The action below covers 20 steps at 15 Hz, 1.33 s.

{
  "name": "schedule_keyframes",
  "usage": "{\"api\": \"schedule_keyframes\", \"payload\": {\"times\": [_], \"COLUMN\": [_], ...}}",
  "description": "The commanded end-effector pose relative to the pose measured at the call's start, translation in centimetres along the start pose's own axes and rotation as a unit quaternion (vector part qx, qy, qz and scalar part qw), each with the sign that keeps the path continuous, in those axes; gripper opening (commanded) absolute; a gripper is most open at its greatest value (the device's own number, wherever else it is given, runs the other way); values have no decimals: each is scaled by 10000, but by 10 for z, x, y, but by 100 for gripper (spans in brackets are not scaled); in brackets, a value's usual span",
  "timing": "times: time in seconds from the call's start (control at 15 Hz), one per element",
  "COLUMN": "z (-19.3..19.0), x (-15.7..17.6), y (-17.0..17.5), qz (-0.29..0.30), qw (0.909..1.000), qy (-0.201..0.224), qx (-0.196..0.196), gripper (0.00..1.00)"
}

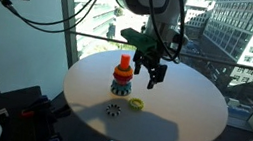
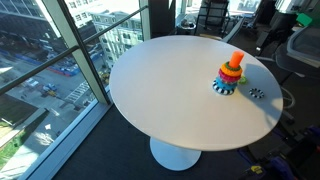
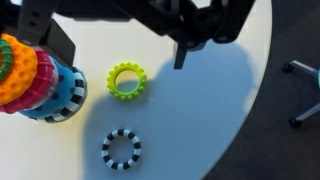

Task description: Put the yellow ring on the orange stand

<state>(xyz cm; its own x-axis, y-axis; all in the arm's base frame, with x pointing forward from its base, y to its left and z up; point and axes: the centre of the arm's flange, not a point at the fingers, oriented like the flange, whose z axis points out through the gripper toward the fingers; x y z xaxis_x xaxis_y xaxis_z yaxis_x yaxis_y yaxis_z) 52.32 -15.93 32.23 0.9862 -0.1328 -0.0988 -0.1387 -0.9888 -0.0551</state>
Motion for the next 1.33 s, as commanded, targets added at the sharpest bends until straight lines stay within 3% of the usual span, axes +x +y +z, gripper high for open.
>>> {"api": "schedule_keyframes", "payload": {"times": [0.0,0.27,1.27], "z": [18,39,107], "x": [10,13,17], "y": [-4,-9,-9], "qz": [59,103,306], "qw": [9999,9995,9991], "qy": [91,214,273], "qx": [106,187,-147], "gripper": [100,100,100]}}
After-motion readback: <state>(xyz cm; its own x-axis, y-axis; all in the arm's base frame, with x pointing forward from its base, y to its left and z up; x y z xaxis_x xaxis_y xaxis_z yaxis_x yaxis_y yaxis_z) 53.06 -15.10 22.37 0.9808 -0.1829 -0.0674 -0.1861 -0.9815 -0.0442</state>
